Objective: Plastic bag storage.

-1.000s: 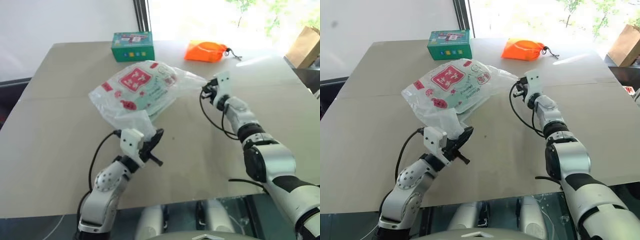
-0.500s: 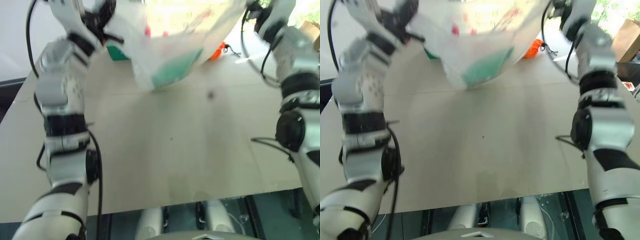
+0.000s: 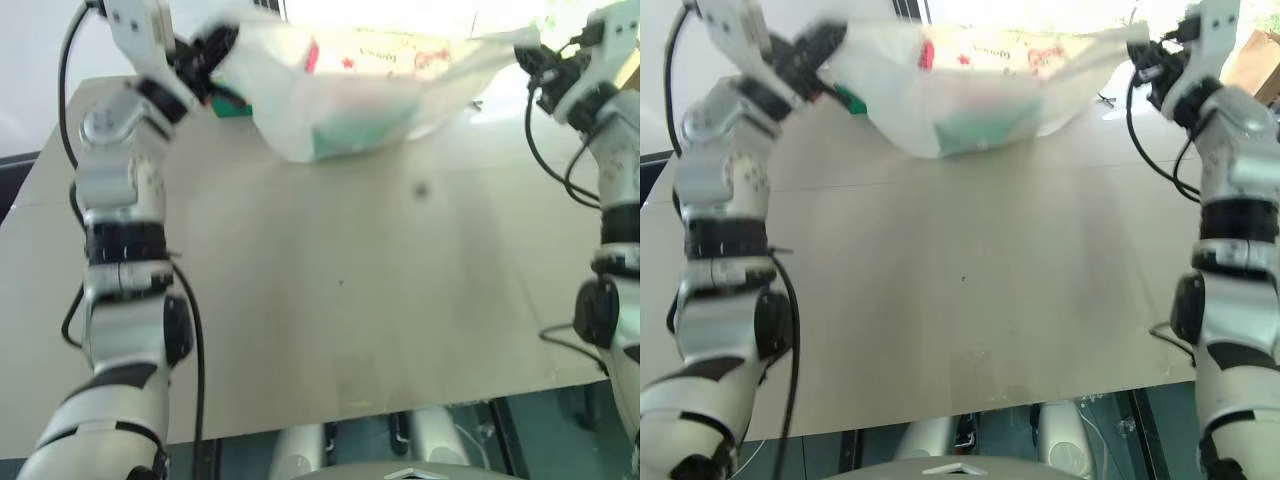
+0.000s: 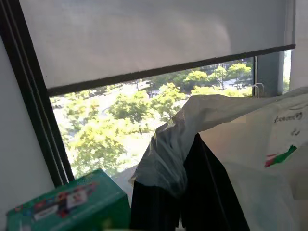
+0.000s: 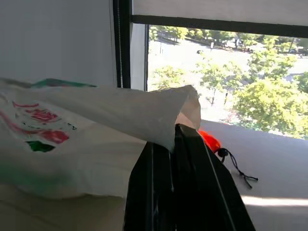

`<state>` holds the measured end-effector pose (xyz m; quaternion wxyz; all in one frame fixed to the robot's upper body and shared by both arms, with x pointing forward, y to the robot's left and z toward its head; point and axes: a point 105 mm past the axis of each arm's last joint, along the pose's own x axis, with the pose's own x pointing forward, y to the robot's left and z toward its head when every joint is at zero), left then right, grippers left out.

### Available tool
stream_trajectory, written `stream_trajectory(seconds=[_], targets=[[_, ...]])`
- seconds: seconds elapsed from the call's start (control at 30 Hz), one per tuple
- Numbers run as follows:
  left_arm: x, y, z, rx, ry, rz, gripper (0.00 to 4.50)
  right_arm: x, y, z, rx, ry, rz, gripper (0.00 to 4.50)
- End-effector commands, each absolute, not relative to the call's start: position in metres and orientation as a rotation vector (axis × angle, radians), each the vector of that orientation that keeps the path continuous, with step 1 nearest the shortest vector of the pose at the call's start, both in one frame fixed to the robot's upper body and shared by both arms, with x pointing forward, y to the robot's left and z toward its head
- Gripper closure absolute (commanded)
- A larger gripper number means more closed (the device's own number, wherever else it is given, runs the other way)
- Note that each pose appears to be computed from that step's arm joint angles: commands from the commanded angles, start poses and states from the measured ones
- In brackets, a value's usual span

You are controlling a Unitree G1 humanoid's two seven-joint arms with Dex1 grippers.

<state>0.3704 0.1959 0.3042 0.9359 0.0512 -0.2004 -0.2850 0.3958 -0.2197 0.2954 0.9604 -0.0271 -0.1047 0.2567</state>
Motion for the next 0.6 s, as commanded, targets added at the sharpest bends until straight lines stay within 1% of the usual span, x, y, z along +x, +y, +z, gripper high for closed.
stream_trajectory(seconds=[0.03, 0.1, 0.17, 0.2, 0.23, 0.27, 0.3, 0.37, 0.4, 0.43, 0.47, 0.5, 0.53, 0.6], targets=[[0.330, 0.200, 0.300, 0.080, -0.399, -0.588, 4.50, 0.356, -0.219, 0.286, -0.017, -0.136, 0.603, 4.47], [0.320, 0.208, 0.263, 0.045, -0.288, -0.536, 4.50, 0.346, -0.221, 0.257, 0.008, -0.050, 0.594, 4.47], [0.307, 0.204, 0.223, 0.033, -0.174, -0.519, 3.95, 0.331, -0.215, 0.229, 0.007, 0.029, 0.648, 3.91], [0.296, 0.195, 0.206, 0.020, -0.125, -0.551, 3.70, 0.321, -0.212, 0.211, -0.005, 0.093, 0.698, 3.64], [0.287, 0.188, 0.193, 0.006, -0.089, -0.575, 3.24, 0.311, -0.209, 0.198, -0.014, 0.140, 0.740, 3.15], [0.279, 0.182, 0.181, 0.009, -0.052, -0.593, 2.90, 0.301, -0.208, 0.187, 0.002, 0.187, 0.776, 2.77], [0.274, 0.180, 0.174, 0.013, -0.032, -0.601, 2.34, 0.295, -0.207, 0.181, 0.014, 0.212, 0.796, 2.18], [0.257, 0.171, 0.150, -0.026, 0.033, -0.635, 1.43, 0.277, -0.205, 0.158, 0.012, 0.307, 0.833, 1.24], [0.248, 0.169, 0.134, -0.022, 0.078, -0.635, 1.01, 0.267, -0.198, 0.147, 0.003, 0.339, 0.857, 0.80], [0.239, 0.167, 0.121, -0.017, 0.114, -0.640, 0.49, 0.258, -0.192, 0.136, -0.007, 0.353, 0.866, 0.29], [0.230, 0.166, 0.109, -0.032, 0.147, -0.638, 0.05, 0.252, -0.188, 0.126, 0.011, 0.361, 0.865, 0.00], [0.222, 0.166, 0.097, -0.024, 0.178, -0.634, 0.05, 0.247, -0.186, 0.117, 0.025, 0.362, 0.857, 0.00], [0.213, 0.164, 0.085, -0.006, 0.209, -0.637, 0.05, 0.246, -0.186, 0.111, 0.052, 0.323, 0.835, 0.00], [0.205, 0.162, 0.073, 0.025, 0.235, -0.644, 0.05, 0.247, -0.188, 0.106, 0.076, 0.271, 0.808, 0.00]])
